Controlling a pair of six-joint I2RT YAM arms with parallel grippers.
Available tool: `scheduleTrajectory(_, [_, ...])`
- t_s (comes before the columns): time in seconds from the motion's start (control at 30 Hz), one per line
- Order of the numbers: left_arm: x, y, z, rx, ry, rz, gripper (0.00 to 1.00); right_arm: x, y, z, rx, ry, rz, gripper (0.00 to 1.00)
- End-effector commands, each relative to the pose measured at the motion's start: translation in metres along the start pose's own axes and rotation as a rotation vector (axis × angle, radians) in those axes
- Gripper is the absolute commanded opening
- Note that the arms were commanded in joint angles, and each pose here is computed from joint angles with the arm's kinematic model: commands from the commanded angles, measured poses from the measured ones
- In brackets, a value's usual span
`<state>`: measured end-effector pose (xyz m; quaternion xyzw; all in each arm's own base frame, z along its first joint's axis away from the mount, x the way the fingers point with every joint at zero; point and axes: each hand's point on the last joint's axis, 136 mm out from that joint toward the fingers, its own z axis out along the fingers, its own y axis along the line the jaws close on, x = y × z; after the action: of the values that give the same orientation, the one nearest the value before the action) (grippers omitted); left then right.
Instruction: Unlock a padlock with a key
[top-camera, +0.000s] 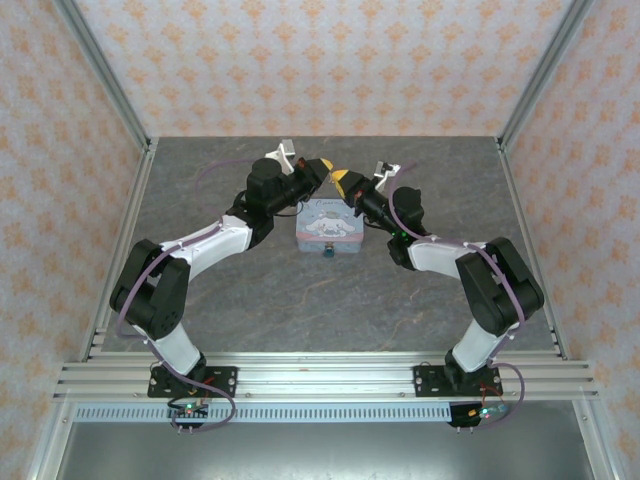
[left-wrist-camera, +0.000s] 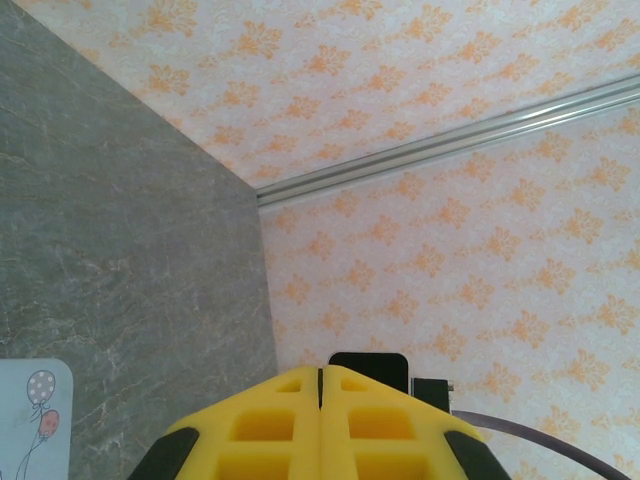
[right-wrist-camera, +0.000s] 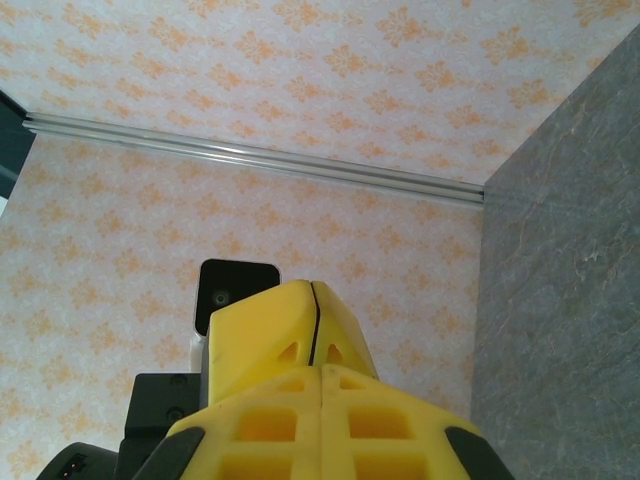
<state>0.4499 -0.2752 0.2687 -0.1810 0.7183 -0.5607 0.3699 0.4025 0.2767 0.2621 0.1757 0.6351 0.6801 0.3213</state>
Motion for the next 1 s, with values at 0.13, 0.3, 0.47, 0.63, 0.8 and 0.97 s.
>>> scheduleTrajectory(0.13, [-0.008,-0.029,-0.006,0.075,-0.032,0.029,0.0,0.002,-0.006,-0.011,0.041,-0.026,-0.028,0.0])
scheduleTrajectory(0.3, [-0.007,-0.028,-0.006,0.071,-0.029,0.03,0.0,0.011,-0.002,-0.009,0.058,0.035,-0.048,0.0])
scheduleTrajectory(0.47, [-0.007,-0.027,-0.007,0.072,-0.033,0.028,0.0,0.013,0.001,-0.007,0.062,0.054,-0.046,0.0])
scheduleTrajectory(0.63, [-0.007,-0.028,-0.009,0.068,-0.041,0.029,0.0,0.016,0.005,-0.004,0.038,0.081,-0.033,0.09])
scheduleTrajectory(0.8, [-0.007,-0.029,-0.01,0.069,-0.042,0.029,0.0,0.018,0.006,-0.001,0.025,0.088,-0.021,0.22])
scheduleTrajectory(0.97, [-0.007,-0.028,-0.01,0.067,-0.042,0.03,0.0,0.018,0.008,0.0,0.023,0.083,-0.022,0.22])
